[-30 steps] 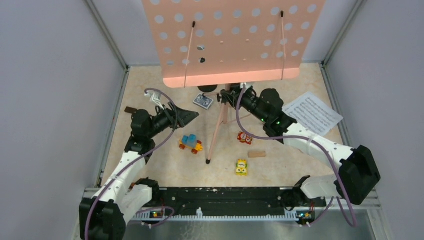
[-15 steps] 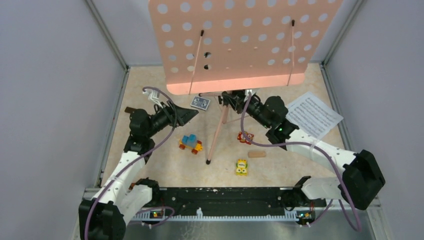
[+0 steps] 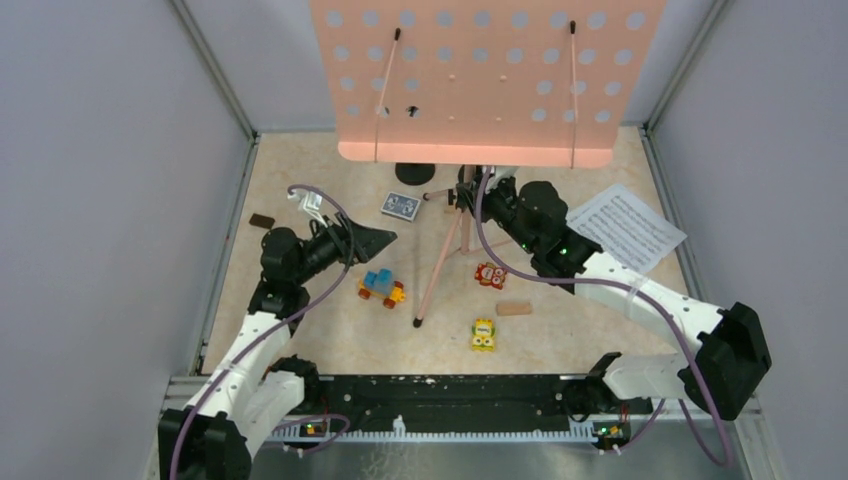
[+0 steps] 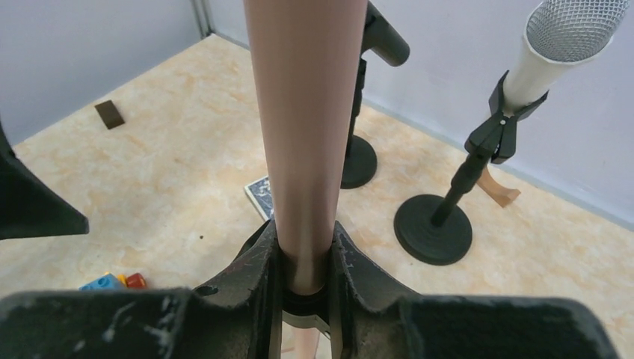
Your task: Pack up the instrument practice props
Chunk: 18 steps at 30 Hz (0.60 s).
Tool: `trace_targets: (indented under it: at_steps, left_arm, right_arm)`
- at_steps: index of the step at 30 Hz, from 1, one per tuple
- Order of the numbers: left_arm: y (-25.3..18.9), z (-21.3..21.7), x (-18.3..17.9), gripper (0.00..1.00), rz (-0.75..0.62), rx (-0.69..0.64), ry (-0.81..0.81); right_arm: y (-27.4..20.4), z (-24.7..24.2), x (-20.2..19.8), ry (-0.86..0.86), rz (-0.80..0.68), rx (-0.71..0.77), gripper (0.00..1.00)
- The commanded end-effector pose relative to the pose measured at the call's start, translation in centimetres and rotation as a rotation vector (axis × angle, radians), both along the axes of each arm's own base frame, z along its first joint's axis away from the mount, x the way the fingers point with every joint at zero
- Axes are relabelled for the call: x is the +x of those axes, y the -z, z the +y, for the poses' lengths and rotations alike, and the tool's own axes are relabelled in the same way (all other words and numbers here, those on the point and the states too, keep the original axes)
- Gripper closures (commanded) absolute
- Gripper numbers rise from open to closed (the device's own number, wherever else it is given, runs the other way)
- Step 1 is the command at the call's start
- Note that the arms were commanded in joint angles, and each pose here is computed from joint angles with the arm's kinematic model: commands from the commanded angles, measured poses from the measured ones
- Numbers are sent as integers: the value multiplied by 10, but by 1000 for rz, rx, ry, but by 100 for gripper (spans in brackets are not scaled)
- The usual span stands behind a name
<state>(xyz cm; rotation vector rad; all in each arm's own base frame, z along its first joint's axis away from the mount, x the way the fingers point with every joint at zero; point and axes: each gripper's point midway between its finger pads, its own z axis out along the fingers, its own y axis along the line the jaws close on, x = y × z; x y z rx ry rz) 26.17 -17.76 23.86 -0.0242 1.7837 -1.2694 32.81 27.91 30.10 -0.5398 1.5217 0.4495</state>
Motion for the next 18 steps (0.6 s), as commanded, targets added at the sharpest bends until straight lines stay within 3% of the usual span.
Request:
trace_targets:
  at_steps: [1,5,13,18]
  left_arm:
    - [-10,1,-4,5,-59,5,-5]
    - [-10,2,-5,4,-59,16,-2]
    - [-13,-1,-10,5,-71,16,27]
    - [-17,-2,-10,5,-78,-5,35]
  right_arm:
    - [14,-9,7,85,89,-61,100]
    - [18,1,0,21,110,-55,100]
    - [13,46,-58,-379,99,51,100]
    - [21,53,-71,-439,103,44,100]
